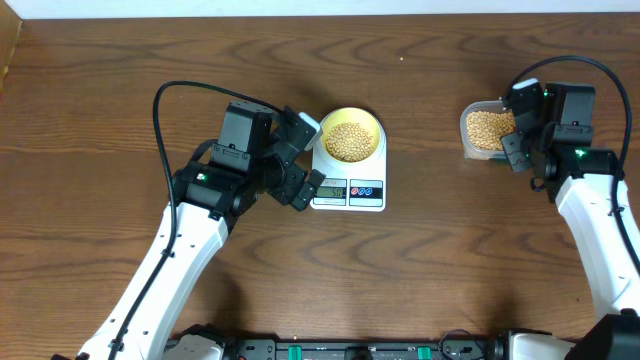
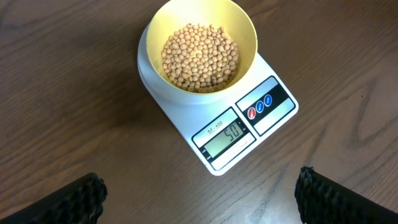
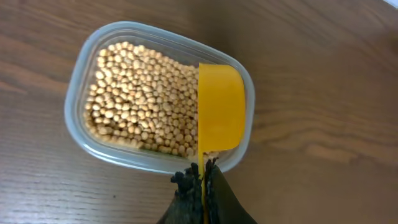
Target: Scoop item into bowl and weigh 50g on scale
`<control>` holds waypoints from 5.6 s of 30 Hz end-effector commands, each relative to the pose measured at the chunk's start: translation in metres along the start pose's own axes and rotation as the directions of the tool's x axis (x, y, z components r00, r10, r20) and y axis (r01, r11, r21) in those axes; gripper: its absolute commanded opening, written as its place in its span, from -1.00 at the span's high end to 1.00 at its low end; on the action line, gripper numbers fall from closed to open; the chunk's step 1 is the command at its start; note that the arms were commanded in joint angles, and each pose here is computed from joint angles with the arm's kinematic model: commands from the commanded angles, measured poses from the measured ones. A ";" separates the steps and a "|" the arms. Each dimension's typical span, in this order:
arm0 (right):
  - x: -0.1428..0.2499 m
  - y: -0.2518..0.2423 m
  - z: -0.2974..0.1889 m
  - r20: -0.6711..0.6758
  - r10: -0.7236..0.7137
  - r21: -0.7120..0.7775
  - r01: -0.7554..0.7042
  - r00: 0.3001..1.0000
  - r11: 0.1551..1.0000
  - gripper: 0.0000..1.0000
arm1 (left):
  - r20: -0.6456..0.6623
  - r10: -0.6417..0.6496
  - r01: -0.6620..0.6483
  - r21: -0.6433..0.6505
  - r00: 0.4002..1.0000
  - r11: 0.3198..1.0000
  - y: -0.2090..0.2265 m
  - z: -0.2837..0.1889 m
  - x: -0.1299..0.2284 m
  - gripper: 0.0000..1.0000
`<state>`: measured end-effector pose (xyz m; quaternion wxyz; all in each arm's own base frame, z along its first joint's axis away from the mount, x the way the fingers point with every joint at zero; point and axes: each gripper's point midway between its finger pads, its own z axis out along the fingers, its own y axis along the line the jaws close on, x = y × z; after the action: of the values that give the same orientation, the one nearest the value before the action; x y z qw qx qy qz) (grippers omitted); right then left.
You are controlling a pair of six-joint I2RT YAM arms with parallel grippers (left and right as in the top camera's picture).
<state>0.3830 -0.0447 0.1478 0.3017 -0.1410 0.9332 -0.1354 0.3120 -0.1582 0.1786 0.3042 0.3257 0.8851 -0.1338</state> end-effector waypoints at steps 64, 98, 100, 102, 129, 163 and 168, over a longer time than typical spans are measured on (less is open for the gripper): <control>0.017 -0.004 0.016 -0.062 0.549 0.052 -0.547 0.833 0.835 -0.99 | 0.006 0.000 0.000 0.008 1.000 1.000 -0.001 -0.002 0.000 -0.98; -0.020 0.004 -0.031 0.076 0.480 -0.129 -0.469 0.874 0.874 -0.99 | 0.006 0.000 0.000 0.008 1.000 1.000 -0.001 -0.002 0.000 -0.98; -0.020 0.004 -0.031 0.076 0.480 -0.129 -0.469 0.874 0.874 -0.99 | 0.006 0.000 0.000 0.008 1.000 1.000 -0.001 -0.002 0.000 -0.97; -0.020 0.004 -0.031 0.076 0.480 -0.130 -0.468 0.874 0.874 -0.99 | 0.006 0.000 0.000 0.008 1.000 1.000 -0.001 -0.002 0.000 -0.98; -0.020 0.004 -0.031 0.076 0.480 -0.130 -0.469 0.874 0.874 -0.99 | 0.006 0.000 0.000 0.008 1.000 1.000 -0.001 -0.002 0.000 -0.98; -0.020 0.004 -0.031 0.076 0.480 -0.129 -0.469 0.874 0.874 -0.98 | 0.006 0.000 0.000 0.008 1.000 1.000 -0.001 -0.002 0.000 -0.98; -0.020 0.004 -0.031 0.076 0.480 -0.130 -0.469 0.874 0.874 -0.99 | 0.006 0.000 0.000 0.008 1.000 1.000 -0.001 -0.002 0.000 -0.98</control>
<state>0.3785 -0.0308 0.1747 0.3585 0.0782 0.9303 0.0014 0.3120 -0.1582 0.1786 0.3042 0.3257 0.8851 -0.1338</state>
